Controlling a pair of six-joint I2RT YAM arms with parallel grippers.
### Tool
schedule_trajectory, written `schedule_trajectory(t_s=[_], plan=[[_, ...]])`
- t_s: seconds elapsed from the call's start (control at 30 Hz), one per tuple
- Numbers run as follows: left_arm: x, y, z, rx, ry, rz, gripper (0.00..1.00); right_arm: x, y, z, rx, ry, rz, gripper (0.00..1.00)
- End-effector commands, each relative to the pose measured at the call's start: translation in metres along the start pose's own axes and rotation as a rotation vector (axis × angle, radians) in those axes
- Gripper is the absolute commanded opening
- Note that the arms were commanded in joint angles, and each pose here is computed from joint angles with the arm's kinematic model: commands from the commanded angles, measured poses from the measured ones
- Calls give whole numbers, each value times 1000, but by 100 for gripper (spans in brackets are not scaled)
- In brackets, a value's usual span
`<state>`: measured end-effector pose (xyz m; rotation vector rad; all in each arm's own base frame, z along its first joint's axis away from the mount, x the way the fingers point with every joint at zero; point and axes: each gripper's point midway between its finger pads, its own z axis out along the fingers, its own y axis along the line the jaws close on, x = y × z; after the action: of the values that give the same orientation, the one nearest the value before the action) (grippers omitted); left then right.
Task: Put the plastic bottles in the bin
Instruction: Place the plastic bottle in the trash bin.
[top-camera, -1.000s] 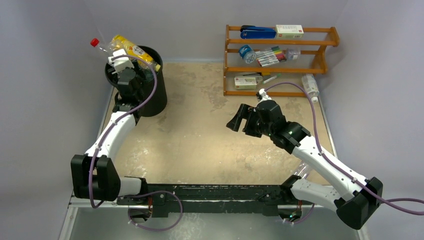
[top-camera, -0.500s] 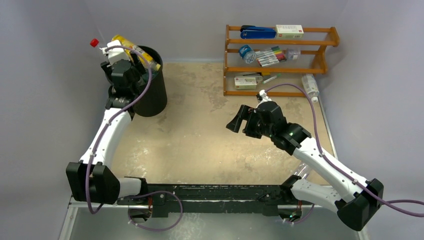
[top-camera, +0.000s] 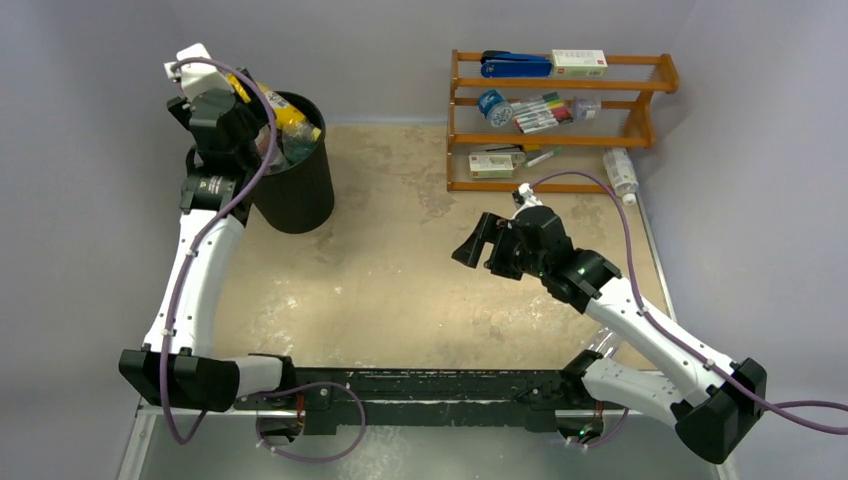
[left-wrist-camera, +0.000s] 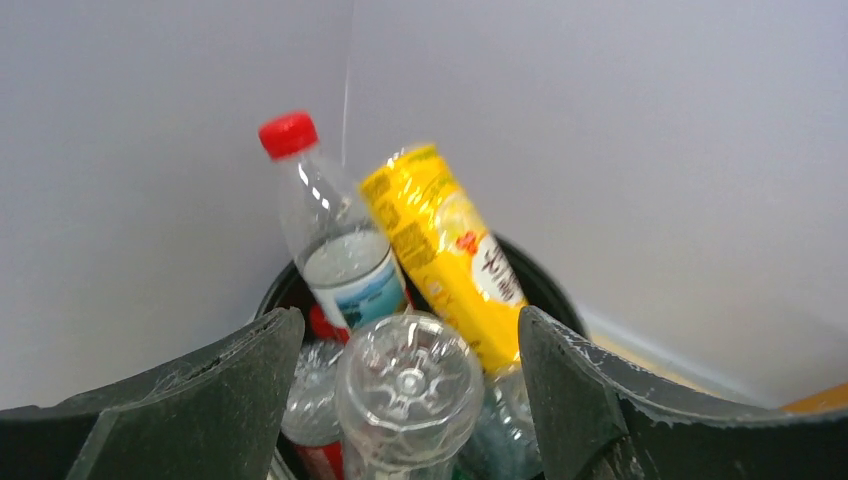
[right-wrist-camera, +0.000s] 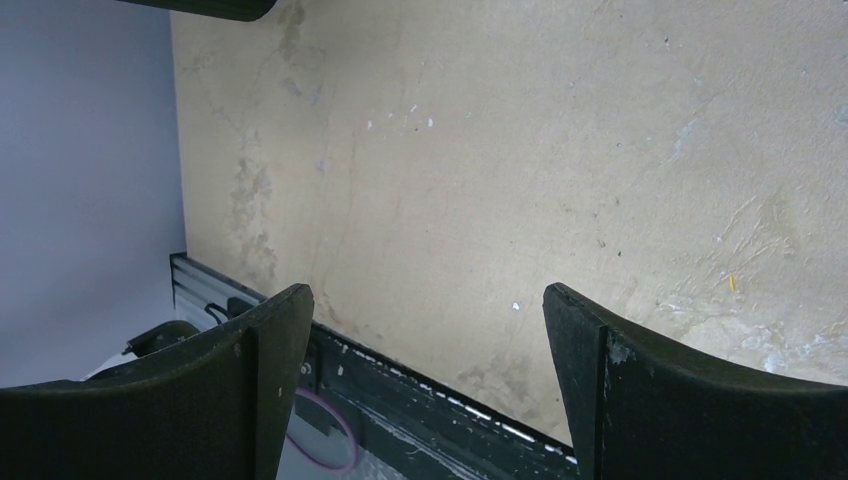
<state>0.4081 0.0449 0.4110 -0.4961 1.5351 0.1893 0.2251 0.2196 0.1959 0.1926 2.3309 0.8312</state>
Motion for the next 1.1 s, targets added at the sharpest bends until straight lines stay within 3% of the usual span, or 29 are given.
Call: schedule_trajectory(t_s=[0.0, 0.23, 0.43, 0.6, 0.7, 1.07], plan=[[-32, -6, -3, -6, 2, -39, 77, -6, 12, -6, -58, -28, 8, 87], [-23, -32, 13, 75, 86, -26, 57, -7, 12, -7, -61, -32, 7, 87], [19, -23, 24, 47, 166, -9, 53, -2, 7, -10, -59, -33, 16, 87], [71, -10, 14, 35, 243, -6, 53, 0, 4, -12, -59, -37, 23, 88], [82, -4, 8, 32, 248, -9, 53, 1, 4, -13, -60, -35, 22, 87], [-8, -30, -8, 133, 175, -63, 57, -1, 6, -17, -73, -44, 34, 87]])
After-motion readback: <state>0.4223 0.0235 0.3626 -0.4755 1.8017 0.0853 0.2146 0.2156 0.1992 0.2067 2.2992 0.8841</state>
